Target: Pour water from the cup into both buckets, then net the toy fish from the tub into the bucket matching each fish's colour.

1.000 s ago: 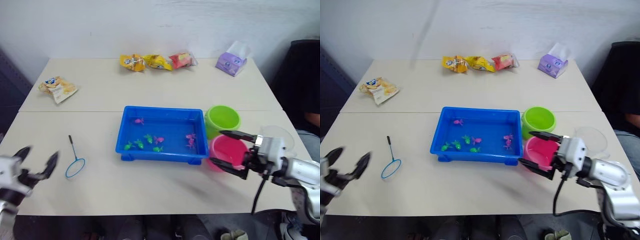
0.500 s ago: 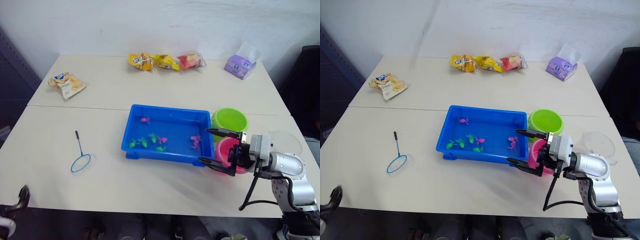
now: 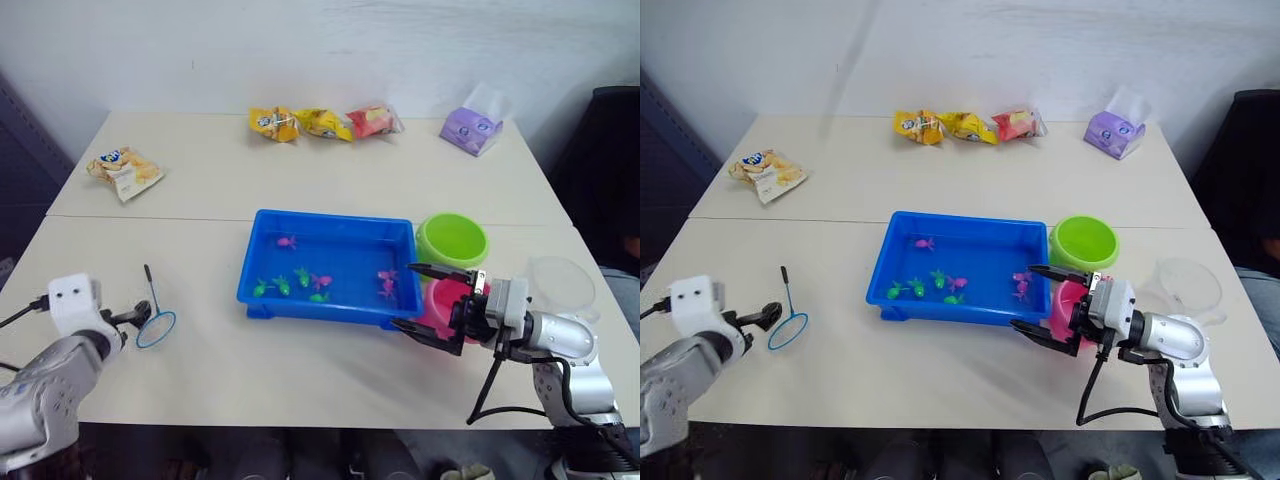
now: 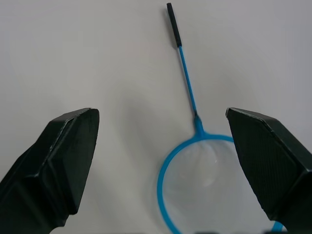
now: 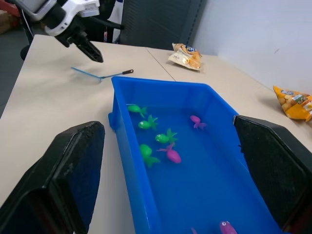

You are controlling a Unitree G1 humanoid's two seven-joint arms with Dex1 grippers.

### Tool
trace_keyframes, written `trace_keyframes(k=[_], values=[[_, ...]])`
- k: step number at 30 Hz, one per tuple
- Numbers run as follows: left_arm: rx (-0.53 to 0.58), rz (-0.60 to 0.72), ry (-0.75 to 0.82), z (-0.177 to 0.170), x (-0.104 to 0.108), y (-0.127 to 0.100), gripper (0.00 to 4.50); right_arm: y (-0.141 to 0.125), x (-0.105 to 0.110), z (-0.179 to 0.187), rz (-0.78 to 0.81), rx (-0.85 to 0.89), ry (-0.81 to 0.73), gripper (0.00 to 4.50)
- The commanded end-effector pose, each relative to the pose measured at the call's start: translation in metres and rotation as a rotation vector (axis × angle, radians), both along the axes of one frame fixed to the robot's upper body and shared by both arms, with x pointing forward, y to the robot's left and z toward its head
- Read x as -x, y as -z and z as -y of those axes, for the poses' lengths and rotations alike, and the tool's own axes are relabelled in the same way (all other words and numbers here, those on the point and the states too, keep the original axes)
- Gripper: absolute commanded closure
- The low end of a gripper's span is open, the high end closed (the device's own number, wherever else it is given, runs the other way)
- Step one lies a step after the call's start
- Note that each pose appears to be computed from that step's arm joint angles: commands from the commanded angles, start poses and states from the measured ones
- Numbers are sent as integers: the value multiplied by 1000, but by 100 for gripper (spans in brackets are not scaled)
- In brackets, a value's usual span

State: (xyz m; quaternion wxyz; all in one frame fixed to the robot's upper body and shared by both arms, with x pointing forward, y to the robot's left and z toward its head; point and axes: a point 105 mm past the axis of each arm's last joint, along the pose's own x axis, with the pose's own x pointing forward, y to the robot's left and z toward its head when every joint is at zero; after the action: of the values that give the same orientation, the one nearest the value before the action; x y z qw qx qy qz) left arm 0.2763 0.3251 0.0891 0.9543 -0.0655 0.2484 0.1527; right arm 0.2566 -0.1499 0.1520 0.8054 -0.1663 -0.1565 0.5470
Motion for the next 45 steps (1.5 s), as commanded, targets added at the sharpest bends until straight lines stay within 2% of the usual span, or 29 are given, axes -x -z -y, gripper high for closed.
trace_keyframes(k=[1, 8, 13, 16, 19, 24, 27, 29, 31, 33, 35, 37, 40, 44, 45], values=[[-21, 4, 1, 3, -18, -1, 0, -9, 3, -1, 59, -15, 17, 3], [71, -28, -27, 4, -48, 15, 0, -10, 6, 0, 74, -22, 45, 3], [62, -96, 0, 6, -44, 29, 0, -11, 7, 2, 94, -33, 82, 3], [33, -165, 16, 3, -35, 45, 91, -12, 8, 1, 99, -33, 96, 0], [40, -215, 14, 0, -25, 60, 218, -14, 10, 0, 103, -36, 99, 0], [80, -217, -33, -5, -14, 68, 433, -16, 9, 0, 109, -38, 115, 0], [114, -154, -57, -10, -11, 65, 442, -17, 9, 0, 110, -38, 121, 0], [91, 1, -26, -13, -23, 42, 442, -18, 9, 0, 110, -37, 123, 0], [19, 150, 78, -17, -31, 9, 442, -19, 8, 0, 109, -41, 127, 0], [2, 308, 195, -15, -36, -29, 442, -21, 7, 0, 98, -45, 123, 0], [-54, 456, 422, -1, -37, -76, 442, -25, 4, -1, 74, -46, 101, 0], [-157, 493, 677, 21, -33, -106, 442, -29, -1, -4, 26, -24, 89, 0], [-298, 480, 999, 54, -27, -126, 442, -31, -7, -11, -51, 41, 77, 0], [-469, 336, 1502, 110, -10, -119, 442, -34, -7, -28, -163, 145, 26, 0], [-507, 293, 1608, 122, -6, -116, 442, -27, -3, -30, -276, 205, -3, 0]])
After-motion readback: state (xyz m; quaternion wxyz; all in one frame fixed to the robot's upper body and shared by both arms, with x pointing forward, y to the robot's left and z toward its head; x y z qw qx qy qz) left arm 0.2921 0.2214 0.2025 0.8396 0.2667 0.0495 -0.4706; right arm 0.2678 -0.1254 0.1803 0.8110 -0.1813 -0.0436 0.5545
